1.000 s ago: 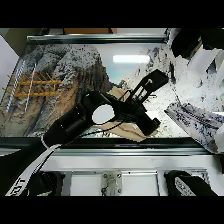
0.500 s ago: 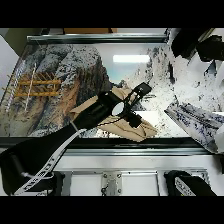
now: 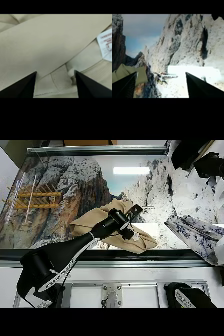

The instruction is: Fold the clothes and pants, and hang the long-sleeved shirts on hangers.

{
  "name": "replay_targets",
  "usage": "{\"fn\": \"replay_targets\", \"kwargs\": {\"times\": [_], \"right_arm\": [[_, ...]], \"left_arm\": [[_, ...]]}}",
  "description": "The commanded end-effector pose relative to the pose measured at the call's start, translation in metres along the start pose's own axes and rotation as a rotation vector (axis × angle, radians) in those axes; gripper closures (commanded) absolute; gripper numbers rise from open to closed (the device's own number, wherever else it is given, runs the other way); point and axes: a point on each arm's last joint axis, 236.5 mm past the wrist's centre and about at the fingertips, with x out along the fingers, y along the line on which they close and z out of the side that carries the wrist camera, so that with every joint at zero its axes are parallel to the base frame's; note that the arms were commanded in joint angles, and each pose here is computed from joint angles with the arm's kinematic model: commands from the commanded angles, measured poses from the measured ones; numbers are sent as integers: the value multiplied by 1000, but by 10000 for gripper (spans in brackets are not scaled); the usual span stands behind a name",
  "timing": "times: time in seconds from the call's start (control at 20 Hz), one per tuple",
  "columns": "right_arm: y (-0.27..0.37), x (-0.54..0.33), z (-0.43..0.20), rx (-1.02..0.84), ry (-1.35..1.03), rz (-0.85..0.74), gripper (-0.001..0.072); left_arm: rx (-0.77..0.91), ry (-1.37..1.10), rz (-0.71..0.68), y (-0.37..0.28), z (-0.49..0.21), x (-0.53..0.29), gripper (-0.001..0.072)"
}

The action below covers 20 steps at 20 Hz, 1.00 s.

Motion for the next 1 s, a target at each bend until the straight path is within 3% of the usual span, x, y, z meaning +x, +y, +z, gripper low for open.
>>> {"fn": "replay_targets", "kwargs": {"times": [0.0,0.5,0.55,0.65,0.95], "right_arm": [[0,0,-1,1,4,0,52],[0,1,-8,1,32,1,52],[0,2,-10,2,39,2,52],[2,7,-19,9,63,13,51],[39,51,-121,-47,344,131,52]], "left_arm": [[-5,61,24,5,-14,7,200],[-96,146,38,8,-46,21,201],[-104,120,35,8,-40,20,246],[-134,64,30,16,-27,13,693],[-253,-31,44,68,-18,-56,688]]}}
